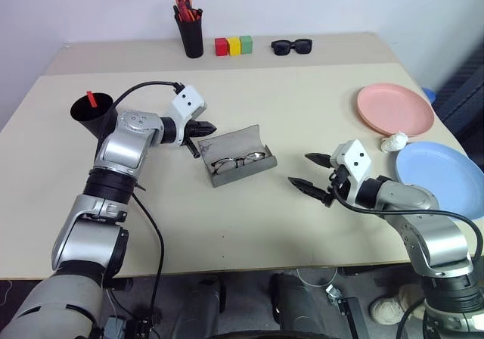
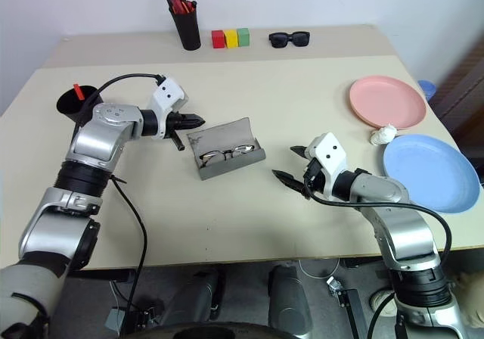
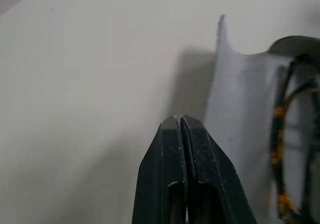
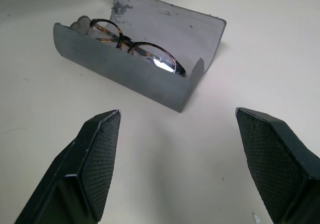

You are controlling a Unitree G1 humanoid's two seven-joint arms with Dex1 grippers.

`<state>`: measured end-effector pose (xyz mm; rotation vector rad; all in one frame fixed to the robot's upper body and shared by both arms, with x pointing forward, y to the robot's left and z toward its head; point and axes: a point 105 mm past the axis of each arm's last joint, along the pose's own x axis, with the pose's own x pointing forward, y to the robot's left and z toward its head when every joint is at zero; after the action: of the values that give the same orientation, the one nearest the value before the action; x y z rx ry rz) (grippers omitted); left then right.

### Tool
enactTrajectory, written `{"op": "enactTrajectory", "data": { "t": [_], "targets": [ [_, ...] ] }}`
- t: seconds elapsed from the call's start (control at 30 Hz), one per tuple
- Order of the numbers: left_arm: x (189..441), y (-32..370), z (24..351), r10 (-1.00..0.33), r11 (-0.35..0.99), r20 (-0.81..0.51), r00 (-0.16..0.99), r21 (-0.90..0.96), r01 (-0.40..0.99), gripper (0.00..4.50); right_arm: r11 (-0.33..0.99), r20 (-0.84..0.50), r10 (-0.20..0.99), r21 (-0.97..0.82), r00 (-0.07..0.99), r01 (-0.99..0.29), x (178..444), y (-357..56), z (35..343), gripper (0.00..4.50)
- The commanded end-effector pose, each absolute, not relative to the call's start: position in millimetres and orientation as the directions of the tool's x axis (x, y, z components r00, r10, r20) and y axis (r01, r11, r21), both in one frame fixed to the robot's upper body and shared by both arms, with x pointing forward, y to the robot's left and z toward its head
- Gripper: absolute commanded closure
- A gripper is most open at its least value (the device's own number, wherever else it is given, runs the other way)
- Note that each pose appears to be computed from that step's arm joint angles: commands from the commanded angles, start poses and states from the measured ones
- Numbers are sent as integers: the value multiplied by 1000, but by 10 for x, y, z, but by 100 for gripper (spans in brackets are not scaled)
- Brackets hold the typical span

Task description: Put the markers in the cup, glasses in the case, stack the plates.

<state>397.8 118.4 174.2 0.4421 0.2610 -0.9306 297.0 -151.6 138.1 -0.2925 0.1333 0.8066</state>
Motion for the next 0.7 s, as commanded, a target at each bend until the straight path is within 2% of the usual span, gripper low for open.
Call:
{"op": "enactTrajectory", "data": {
  "t": [0.03,0.2,0.3,0.37,0.47,0.7],
  "targets": [
    [3841,1102,1853,-761,455,-395,515,241,857,447,643,-180,708,-234,683,-729,2939,-1455,1483,75],
    [3778,1095,1852,-771,440,-396,499,235,867,447,647,-176,706,-234,686,-726,2958,-1461,1475,75],
    [3862,1125,1923,-750,506,-360,555,227,832,447,644,-172,710,-233,682,-729,2965,-1445,1472,75],
    [3993,1197,1913,-682,569,-354,640,292,769,447,642,-171,712,-233,681,-731,2965,-1433,1466,75],
    [4110,1233,1848,-614,615,-347,709,354,705,447,644,-167,712,-232,682,-729,2980,-1423,1459,75],
    [4254,1210,1596,-527,661,-404,748,358,659,447,646,-152,713,-239,685,-725,3004,-1392,1477,75]
  ]
}}
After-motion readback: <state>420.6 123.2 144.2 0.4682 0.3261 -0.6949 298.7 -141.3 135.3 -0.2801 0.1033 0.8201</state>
